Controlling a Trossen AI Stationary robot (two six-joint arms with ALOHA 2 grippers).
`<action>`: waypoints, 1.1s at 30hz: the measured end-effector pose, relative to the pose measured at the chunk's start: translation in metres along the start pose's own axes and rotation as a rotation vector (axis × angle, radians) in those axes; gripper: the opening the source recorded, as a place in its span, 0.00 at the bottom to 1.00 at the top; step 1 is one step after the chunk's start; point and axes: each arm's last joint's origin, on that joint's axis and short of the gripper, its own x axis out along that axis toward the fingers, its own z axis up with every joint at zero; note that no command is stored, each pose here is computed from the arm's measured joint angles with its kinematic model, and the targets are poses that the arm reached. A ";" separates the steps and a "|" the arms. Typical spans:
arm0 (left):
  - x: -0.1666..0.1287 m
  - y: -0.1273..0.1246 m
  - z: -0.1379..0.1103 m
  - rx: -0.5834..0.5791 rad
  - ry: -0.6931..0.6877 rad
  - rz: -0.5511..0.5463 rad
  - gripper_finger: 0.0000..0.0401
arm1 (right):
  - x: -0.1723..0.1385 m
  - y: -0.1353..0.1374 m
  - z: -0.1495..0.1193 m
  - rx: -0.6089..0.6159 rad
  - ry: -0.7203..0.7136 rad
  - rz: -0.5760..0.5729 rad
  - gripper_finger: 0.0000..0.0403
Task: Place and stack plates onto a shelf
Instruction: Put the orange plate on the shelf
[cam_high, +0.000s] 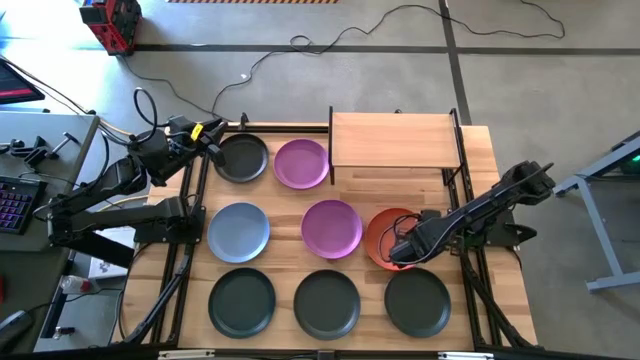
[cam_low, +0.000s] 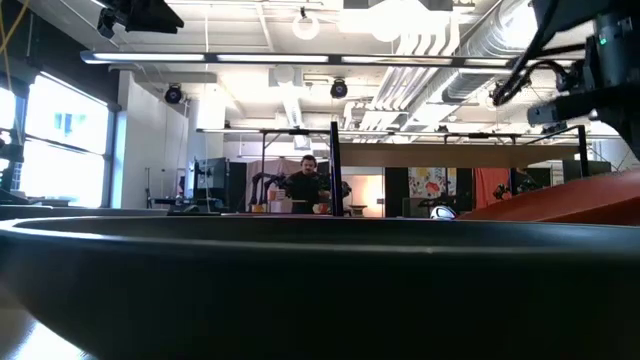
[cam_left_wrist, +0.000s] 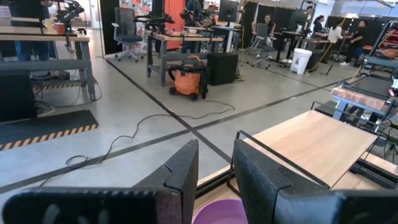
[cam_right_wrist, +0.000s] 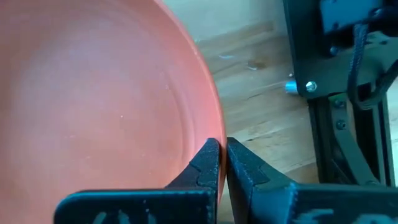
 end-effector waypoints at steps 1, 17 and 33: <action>0.000 0.000 0.000 0.000 0.000 0.000 0.22 | -0.003 0.000 0.000 -0.004 -0.003 0.000 0.00; 0.000 0.000 0.000 0.052 0.001 0.000 0.22 | -0.038 -0.006 0.008 -0.010 -0.064 -0.031 0.00; 0.000 0.000 0.000 0.053 0.001 0.000 0.22 | -0.033 0.003 0.000 -0.022 0.028 0.039 0.01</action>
